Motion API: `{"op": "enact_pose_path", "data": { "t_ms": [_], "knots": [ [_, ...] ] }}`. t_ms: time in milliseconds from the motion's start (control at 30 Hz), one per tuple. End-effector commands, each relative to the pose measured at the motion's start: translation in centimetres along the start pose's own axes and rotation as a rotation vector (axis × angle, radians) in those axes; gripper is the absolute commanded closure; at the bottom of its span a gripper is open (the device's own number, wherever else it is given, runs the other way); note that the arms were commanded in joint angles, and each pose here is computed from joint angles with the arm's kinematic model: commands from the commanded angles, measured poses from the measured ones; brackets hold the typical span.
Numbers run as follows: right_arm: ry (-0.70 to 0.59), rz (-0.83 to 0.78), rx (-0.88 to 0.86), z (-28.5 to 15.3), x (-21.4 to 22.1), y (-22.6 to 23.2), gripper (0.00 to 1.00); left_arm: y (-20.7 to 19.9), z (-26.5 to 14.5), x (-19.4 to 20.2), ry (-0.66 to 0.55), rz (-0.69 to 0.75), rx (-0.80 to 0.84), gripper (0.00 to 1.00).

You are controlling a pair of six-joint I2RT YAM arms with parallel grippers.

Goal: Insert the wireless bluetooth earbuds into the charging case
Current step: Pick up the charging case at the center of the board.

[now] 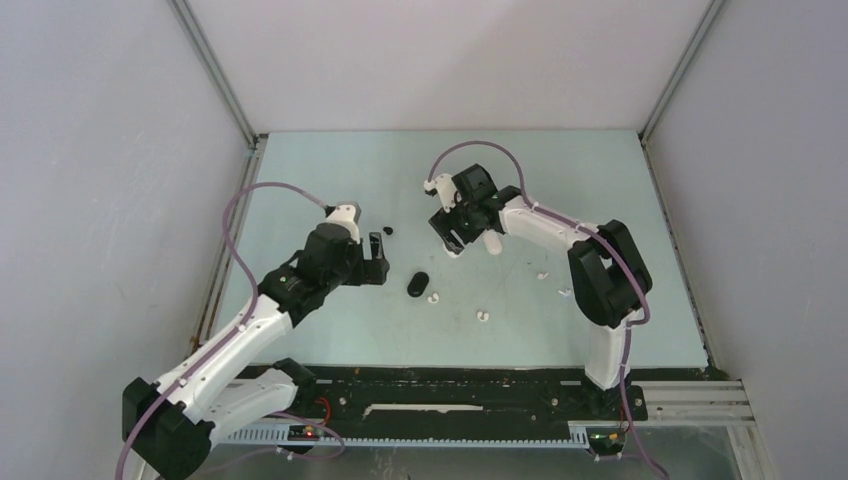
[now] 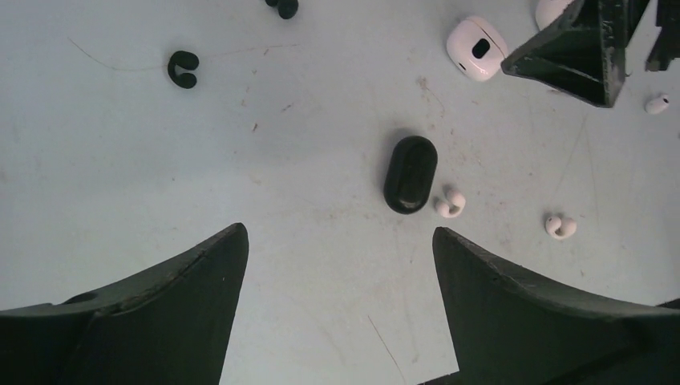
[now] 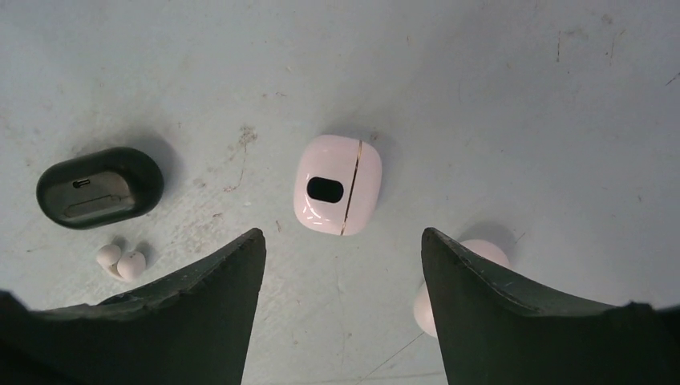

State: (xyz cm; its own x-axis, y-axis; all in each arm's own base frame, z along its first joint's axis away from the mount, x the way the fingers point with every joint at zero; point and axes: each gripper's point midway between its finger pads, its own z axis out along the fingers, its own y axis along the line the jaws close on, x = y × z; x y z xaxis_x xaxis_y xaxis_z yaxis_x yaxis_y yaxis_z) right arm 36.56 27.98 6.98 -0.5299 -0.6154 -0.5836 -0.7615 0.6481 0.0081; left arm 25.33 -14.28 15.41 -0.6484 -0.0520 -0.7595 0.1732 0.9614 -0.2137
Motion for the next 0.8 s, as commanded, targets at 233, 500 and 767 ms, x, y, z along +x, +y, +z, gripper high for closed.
{"op": "enact_pose_path", "data": {
  "t_ms": [233,500,767],
  "knots": [
    [0.070,-0.020,0.042,2.0,0.0,0.7,0.30,-1.5,-1.1,0.4,-0.029,-0.083,0.099,0.09],
    [0.113,-0.019,0.050,3.3,1.3,0.4,0.32,-1.7,-1.0,1.0,-0.015,-0.098,0.119,0.10],
    [0.122,-0.023,0.042,4.1,1.3,0.4,0.38,-1.9,-0.9,1.5,-0.003,-0.102,0.133,0.10]
  ]
}}
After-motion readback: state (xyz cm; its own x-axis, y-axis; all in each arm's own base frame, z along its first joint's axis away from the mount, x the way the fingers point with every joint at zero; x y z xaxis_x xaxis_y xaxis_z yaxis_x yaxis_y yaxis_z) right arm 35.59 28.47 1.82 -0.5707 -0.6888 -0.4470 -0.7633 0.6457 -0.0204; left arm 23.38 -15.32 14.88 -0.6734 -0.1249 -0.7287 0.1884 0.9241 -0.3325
